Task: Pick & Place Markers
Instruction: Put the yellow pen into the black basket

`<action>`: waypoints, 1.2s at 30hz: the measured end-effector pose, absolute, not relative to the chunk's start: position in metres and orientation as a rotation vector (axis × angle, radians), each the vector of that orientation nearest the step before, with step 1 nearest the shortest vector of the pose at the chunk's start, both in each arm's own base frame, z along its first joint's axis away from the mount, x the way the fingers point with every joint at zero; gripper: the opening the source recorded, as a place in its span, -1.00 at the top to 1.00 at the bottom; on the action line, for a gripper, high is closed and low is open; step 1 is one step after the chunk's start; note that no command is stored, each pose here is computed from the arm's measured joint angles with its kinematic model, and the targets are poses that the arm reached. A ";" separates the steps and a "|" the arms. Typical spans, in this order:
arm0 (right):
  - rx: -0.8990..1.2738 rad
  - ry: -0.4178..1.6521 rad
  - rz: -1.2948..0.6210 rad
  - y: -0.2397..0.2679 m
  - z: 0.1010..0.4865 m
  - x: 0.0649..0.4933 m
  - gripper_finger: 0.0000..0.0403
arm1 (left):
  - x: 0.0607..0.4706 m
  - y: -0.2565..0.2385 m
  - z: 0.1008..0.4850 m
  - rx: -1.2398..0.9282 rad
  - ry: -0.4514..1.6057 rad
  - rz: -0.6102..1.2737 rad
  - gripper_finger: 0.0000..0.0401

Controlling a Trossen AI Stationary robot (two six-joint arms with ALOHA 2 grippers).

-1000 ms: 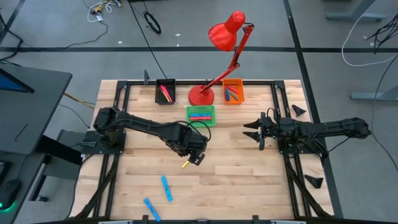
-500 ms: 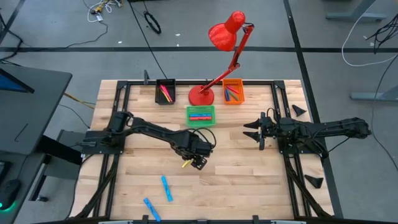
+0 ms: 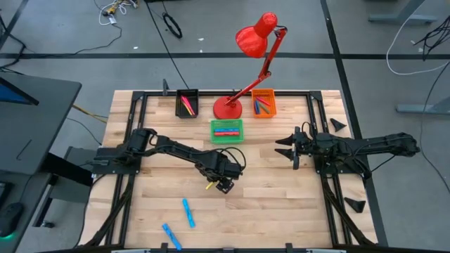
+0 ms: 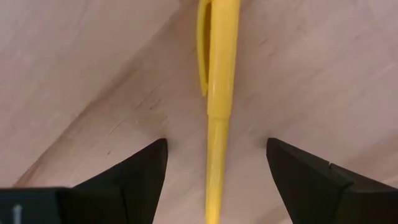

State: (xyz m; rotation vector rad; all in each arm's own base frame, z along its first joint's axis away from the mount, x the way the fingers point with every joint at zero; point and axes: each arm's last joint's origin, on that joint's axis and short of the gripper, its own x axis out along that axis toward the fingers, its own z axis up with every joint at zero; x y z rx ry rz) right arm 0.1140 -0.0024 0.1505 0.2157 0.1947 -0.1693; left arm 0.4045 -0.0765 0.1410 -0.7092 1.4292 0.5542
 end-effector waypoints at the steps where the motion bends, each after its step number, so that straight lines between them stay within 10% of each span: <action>1: 0.216 0.194 -0.169 -0.002 0.151 0.114 0.08 | 0.405 -0.076 0.141 -0.704 1.434 0.543 -0.38; 18: 0.216 0.195 -0.170 -0.002 0.150 0.114 0.08 | 0.401 -0.085 0.140 -0.708 1.398 0.651 0.85; 36: 0.216 0.196 -0.170 -0.002 0.150 0.114 0.08 | 0.382 -0.061 0.206 -0.699 1.375 0.513 0.88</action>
